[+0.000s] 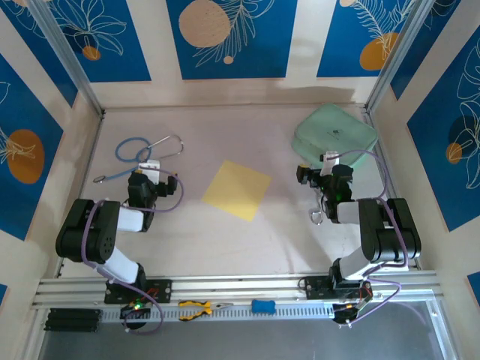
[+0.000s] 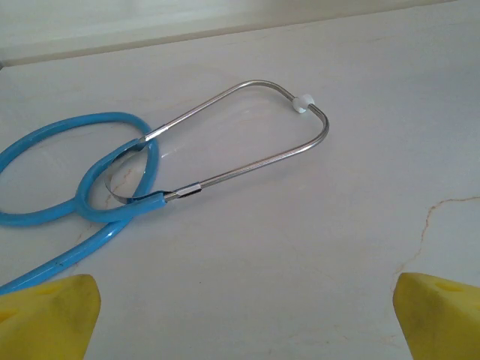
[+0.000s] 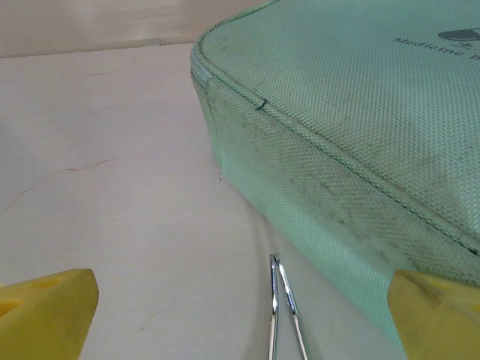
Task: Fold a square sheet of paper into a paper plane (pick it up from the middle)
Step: Move the square sheet of paper to the center of the table.
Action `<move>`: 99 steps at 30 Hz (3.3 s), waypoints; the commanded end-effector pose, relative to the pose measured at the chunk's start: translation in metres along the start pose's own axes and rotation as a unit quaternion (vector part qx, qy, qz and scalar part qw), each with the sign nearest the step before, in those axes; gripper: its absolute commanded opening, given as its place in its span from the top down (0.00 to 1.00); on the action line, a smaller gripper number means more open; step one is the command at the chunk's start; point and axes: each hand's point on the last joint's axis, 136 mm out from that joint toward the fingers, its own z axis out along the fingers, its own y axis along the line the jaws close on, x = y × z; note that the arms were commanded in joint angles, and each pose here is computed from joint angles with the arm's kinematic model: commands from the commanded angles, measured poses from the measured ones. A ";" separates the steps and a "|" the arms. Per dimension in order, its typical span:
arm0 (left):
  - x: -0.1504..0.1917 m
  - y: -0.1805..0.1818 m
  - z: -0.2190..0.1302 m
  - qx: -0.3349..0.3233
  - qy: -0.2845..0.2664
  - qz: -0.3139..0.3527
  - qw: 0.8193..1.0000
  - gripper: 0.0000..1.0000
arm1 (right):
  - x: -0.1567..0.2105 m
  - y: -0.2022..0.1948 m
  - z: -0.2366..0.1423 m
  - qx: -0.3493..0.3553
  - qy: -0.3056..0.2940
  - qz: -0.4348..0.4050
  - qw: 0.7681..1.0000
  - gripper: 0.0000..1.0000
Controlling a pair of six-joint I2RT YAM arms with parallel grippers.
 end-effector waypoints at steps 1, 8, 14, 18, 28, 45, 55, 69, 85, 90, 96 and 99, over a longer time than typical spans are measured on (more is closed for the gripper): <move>-0.010 0.006 0.002 -0.010 -0.011 -0.007 1.000 0.00 | -0.002 -0.003 0.000 0.006 -0.002 0.004 1.000 0.01; -0.010 0.006 0.002 -0.011 -0.011 -0.007 1.000 0.00 | -0.002 -0.002 0.000 0.005 -0.002 0.004 1.000 0.01; -0.010 0.002 0.002 0.002 -0.011 -0.002 1.000 0.00 | -0.002 -0.002 0.000 0.005 -0.002 0.003 1.000 0.01; -0.011 0.001 0.002 0.003 -0.011 -0.002 1.000 0.00 | -0.002 -0.003 0.000 0.005 -0.001 0.005 1.000 0.01; -0.010 0.002 0.002 0.003 -0.010 -0.002 1.000 0.00 | -0.001 -0.003 0.001 0.003 0.000 0.005 1.000 0.01; -0.035 0.020 -0.033 -0.046 -0.010 -0.029 0.998 0.00 | -0.022 0.012 -0.017 -0.023 0.042 0.023 0.999 0.01; -0.045 0.033 -0.064 -0.092 0.123 -0.185 0.971 0.00 | -0.028 0.011 -0.060 0.011 0.173 0.258 0.950 0.01; -0.063 -0.128 -0.064 0.279 0.204 -0.263 0.901 0.00 | 0.003 0.093 -0.090 -0.159 0.266 0.339 0.888 0.01; -0.026 -0.290 -0.032 0.344 0.350 -0.071 0.868 0.00 | 0.033 0.112 -0.093 -0.167 0.309 0.347 0.870 0.01; -0.016 -0.309 -0.015 0.344 0.378 -0.061 0.857 0.00 | 0.035 0.112 -0.095 -0.162 0.312 0.352 0.867 0.01; 0.005 -0.316 -0.012 0.339 0.403 -0.061 0.848 0.01 | 0.040 0.111 -0.098 -0.155 0.314 0.353 0.868 0.01; 0.022 -0.308 -0.012 0.313 0.419 -0.067 0.849 0.00 | 0.042 0.111 -0.099 -0.155 0.315 0.354 0.867 0.01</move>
